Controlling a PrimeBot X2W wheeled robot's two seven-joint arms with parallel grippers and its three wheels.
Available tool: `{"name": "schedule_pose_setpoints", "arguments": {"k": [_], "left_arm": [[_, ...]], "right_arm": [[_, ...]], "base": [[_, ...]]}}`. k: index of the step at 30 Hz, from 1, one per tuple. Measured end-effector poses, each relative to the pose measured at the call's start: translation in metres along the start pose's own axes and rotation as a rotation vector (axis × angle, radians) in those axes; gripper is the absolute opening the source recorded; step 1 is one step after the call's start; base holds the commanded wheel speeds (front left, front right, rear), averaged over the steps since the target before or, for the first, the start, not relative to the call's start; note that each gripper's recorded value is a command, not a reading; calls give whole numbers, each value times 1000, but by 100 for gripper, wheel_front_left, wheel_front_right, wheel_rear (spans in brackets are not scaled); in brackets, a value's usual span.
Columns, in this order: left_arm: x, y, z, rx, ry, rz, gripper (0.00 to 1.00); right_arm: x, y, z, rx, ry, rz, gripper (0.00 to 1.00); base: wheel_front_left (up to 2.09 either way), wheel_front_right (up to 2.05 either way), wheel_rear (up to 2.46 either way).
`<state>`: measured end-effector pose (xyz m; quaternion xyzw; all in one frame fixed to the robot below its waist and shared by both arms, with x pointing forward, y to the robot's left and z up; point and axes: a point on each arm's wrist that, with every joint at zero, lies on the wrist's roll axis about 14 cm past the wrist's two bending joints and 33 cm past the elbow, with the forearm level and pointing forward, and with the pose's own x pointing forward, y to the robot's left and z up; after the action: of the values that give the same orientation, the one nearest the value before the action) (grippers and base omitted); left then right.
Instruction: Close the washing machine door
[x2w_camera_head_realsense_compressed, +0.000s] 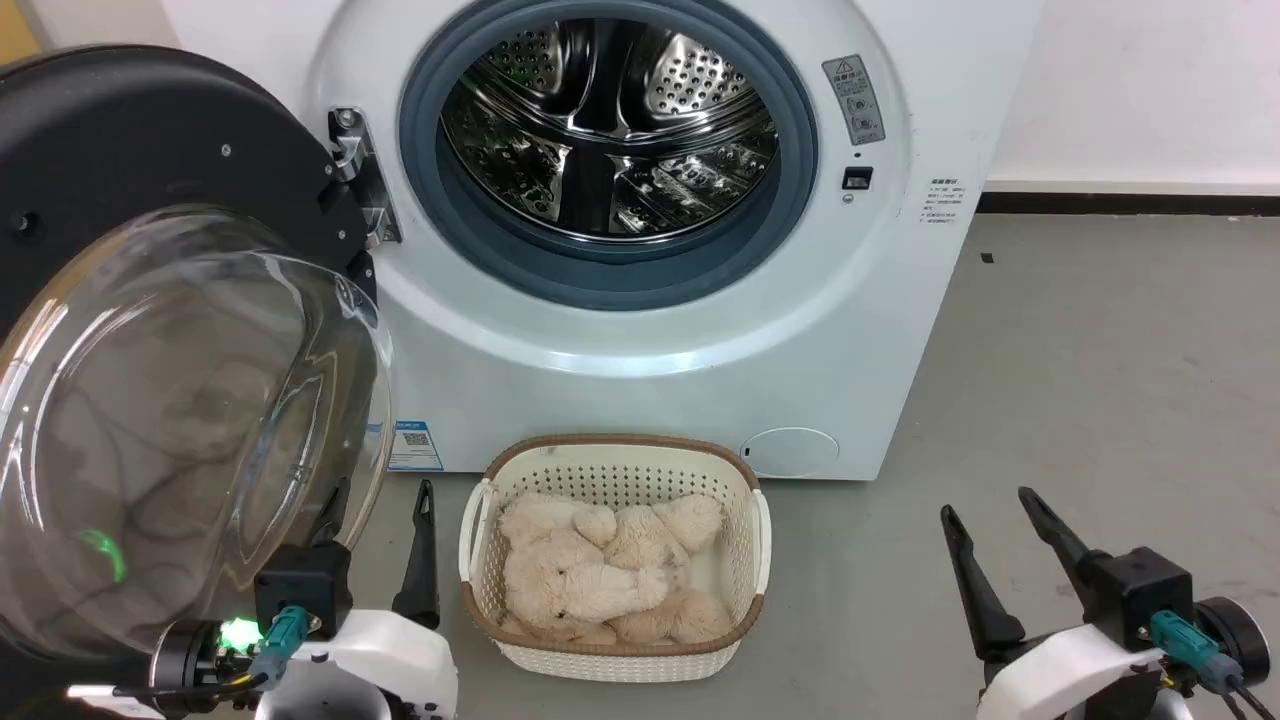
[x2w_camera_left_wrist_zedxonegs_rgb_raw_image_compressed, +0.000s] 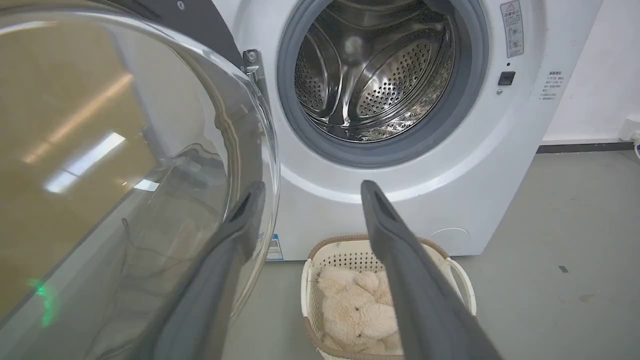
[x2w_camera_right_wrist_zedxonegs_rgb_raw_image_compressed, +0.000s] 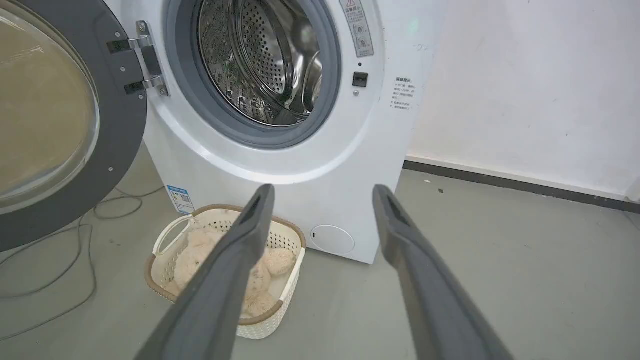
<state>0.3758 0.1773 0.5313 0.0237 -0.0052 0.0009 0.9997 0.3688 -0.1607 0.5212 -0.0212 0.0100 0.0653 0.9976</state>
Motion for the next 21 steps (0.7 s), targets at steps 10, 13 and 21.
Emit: {"name": "schedule_pose_setpoints", "arguments": {"k": [10, 13, 21], "left_arm": [[-1, 1, 2, -18, -17, 3, 100], [-2, 3, 3, -25, -25, 9, 100], [-8, 11, 4, -37, -38, 35, 100]], "right_arm": [[1, 1, 2, 19, -18, 2, 100], [2, 2, 3, 25, -27, 7, 100], [6, 10, 6, 26, -45, 32, 100]], "base": [[0, 0, 0], [0, 0, 0], [0, 0, 0]]}}
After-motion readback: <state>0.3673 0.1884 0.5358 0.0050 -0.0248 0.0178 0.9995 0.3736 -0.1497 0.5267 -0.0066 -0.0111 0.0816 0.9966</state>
